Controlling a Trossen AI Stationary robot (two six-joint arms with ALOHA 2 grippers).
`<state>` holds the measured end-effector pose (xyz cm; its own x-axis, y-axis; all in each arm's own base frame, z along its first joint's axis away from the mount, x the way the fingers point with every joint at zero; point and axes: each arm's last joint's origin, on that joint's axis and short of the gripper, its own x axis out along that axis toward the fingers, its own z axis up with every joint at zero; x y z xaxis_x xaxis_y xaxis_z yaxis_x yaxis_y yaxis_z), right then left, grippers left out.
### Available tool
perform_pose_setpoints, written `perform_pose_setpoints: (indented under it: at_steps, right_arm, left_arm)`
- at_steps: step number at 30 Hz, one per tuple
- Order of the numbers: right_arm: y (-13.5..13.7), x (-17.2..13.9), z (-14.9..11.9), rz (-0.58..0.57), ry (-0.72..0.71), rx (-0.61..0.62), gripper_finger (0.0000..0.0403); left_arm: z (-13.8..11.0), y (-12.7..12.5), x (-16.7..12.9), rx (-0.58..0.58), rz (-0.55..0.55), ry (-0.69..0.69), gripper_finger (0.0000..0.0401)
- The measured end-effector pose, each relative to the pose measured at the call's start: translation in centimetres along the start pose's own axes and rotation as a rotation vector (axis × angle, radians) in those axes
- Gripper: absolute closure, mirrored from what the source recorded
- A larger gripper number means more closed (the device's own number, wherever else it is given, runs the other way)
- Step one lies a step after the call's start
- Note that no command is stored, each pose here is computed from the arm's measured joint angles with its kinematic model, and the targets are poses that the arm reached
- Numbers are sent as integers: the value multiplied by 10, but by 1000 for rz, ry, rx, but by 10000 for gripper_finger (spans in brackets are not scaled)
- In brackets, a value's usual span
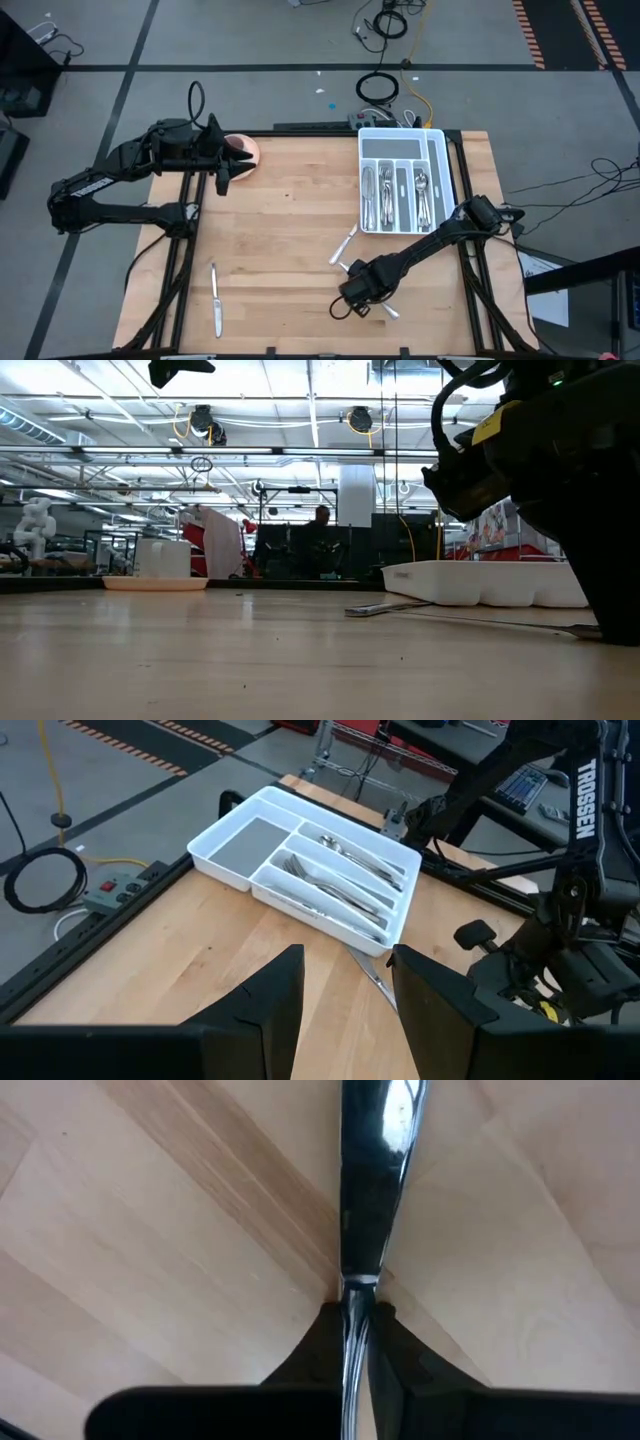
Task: Sort silverware
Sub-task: Put the silver knife into the white silverware tray
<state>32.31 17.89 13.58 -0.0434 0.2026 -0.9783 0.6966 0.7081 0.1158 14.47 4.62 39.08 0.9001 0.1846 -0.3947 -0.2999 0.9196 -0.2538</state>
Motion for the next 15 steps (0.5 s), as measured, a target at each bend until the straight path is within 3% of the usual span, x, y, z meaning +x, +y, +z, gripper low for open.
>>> perform_pose_setpoints:
  at_steps: [11,15]
  right_arm:
    - [17,-45,-5,58,-86,-10,402]
    - [12,-59,-6,31,-128,-4,402]
  left_arm:
    - [0,0,0,2,1,0,243]
    - [0,0,0,8,0,0,243]
